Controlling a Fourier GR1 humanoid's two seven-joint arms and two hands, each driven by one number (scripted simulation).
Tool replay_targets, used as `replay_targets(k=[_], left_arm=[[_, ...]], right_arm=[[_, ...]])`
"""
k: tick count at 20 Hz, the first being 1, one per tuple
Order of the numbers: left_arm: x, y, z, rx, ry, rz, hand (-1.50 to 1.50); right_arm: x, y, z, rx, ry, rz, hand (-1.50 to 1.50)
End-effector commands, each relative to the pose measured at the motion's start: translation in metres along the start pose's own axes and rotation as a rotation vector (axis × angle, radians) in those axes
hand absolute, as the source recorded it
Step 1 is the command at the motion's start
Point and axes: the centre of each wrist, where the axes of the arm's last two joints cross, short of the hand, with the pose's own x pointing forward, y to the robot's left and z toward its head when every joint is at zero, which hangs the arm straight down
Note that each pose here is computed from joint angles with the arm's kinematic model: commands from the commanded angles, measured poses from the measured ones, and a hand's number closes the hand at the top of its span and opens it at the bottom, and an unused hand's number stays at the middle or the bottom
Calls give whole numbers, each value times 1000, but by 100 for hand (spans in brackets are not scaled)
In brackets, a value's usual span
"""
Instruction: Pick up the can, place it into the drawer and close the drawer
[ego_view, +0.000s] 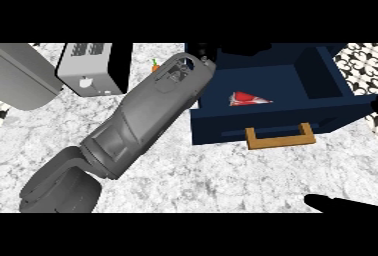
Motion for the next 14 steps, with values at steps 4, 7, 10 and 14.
replay_targets(k=[4, 7, 10, 14], left_arm=[[9, -2, -1, 0, -39, 31, -150], [9, -6, 5, 2, -24, 29, -150], [14, -8, 7, 10, -7, 26, -150], [20, -2, 1, 8, -23, 35, -150]], right_arm=[[2, 17, -13, 70, -27, 276, -150], [-11, 29, -27, 92, -8, 402, -150], [-18, 46, -33, 151, -16, 463, -150], [-42, 64, -36, 198, 18, 576, -150]])
